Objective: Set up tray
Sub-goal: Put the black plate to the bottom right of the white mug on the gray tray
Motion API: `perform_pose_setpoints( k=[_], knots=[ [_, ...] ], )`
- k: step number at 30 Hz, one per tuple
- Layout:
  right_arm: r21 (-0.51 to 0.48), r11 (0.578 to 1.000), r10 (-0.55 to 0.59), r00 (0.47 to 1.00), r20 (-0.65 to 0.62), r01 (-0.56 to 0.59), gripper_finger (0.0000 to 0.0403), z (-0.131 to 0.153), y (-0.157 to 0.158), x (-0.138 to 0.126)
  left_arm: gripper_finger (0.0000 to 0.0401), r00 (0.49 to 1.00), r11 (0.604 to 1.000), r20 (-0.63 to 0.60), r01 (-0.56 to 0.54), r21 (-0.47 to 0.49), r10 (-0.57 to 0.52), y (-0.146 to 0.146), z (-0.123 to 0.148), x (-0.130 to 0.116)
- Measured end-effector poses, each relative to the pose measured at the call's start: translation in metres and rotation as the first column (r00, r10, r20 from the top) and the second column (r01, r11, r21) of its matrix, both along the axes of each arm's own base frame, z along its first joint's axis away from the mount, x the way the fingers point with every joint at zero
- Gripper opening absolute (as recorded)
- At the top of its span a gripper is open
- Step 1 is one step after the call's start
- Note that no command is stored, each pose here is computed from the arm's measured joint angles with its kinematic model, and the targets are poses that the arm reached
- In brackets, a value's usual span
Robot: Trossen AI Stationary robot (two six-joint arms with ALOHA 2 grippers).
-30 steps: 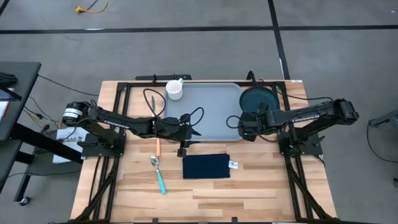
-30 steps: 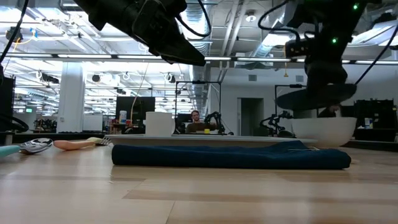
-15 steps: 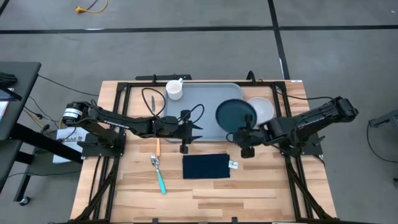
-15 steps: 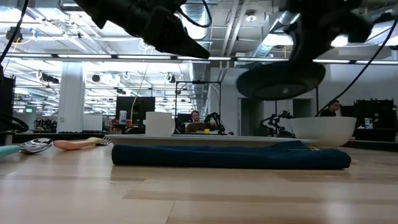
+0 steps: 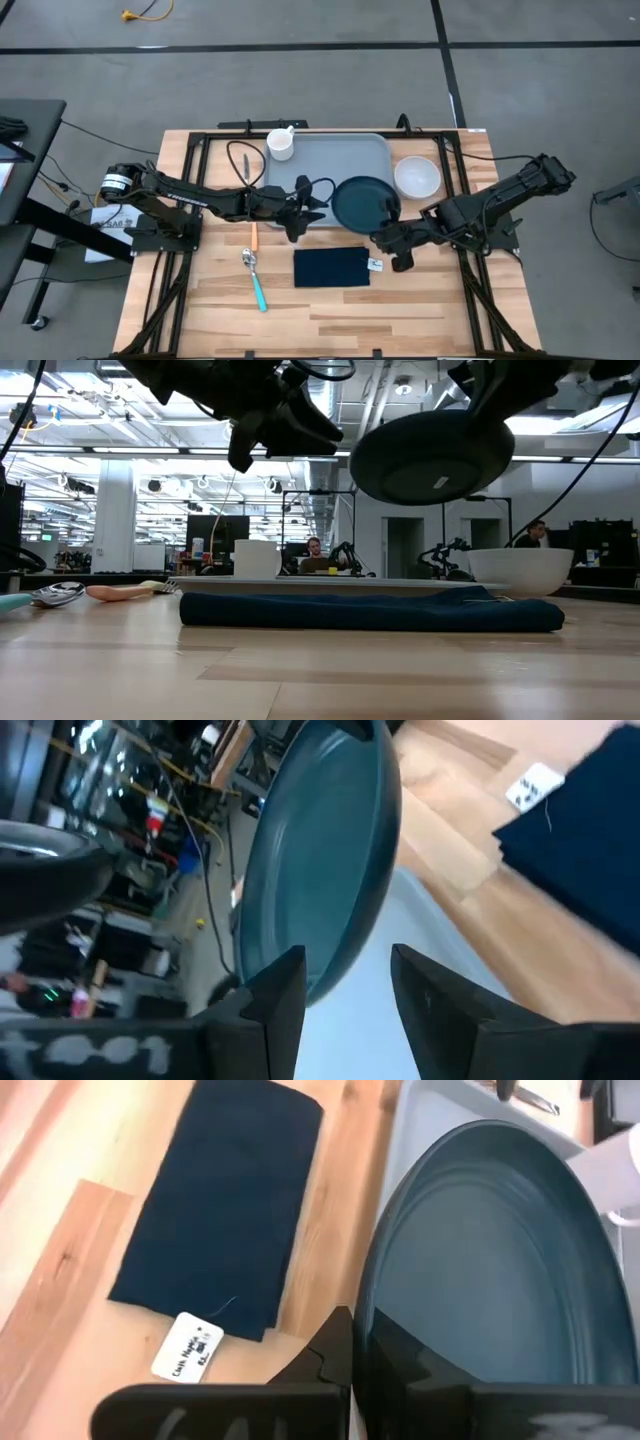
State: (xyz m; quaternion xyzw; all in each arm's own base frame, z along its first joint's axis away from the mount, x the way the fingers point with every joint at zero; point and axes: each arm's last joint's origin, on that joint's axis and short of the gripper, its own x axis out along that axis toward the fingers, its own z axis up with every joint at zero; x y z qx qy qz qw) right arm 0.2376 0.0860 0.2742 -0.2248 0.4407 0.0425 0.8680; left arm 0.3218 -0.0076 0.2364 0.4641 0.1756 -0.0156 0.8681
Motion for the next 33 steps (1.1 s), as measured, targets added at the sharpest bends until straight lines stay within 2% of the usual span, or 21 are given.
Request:
perform_pose_setpoints(
  k=[3, 16, 27, 30, 33],
  knots=[
    [0.003, 1.000, 0.007, 1.000, 0.011, -0.007, 0.0000, 0.0007, 0.0003, 0.0011, 0.0139, 1.000, 1.000, 0.005, 0.009, 0.027, -0.009, 0.0000, 0.0009, 0.0003],
    [-0.016, 0.996, 0.083, 0.994, 0.068, -0.083, 0.0000, 0.0049, 0.0030, 0.0064, 0.0139, 1.000, 1.000, 0.012, 0.010, 0.028, -0.010, 0.0001, 0.0015, 0.0005],
    [0.001, 0.995, 0.096, 0.993, 0.067, -0.096, 0.0000, 0.0050, 0.0037, 0.0066, 0.0138, 1.000, 0.999, 0.005, 0.028, 0.027, -0.028, -0.0004, 0.0008, 0.0003],
    [0.001, 0.995, 0.096, 0.993, 0.067, -0.096, 0.0000, 0.0050, 0.0037, 0.0066, 0.0124, 0.999, 0.998, 0.004, 0.052, 0.022, -0.052, -0.0011, 0.0006, 0.0005],
    [0.001, 0.995, 0.096, 0.993, 0.067, -0.096, 0.0000, 0.0050, 0.0037, 0.0066, 0.0094, 0.998, 0.998, -0.002, 0.063, 0.018, -0.063, -0.0014, 0.0000, 0.0003]
  ],
)
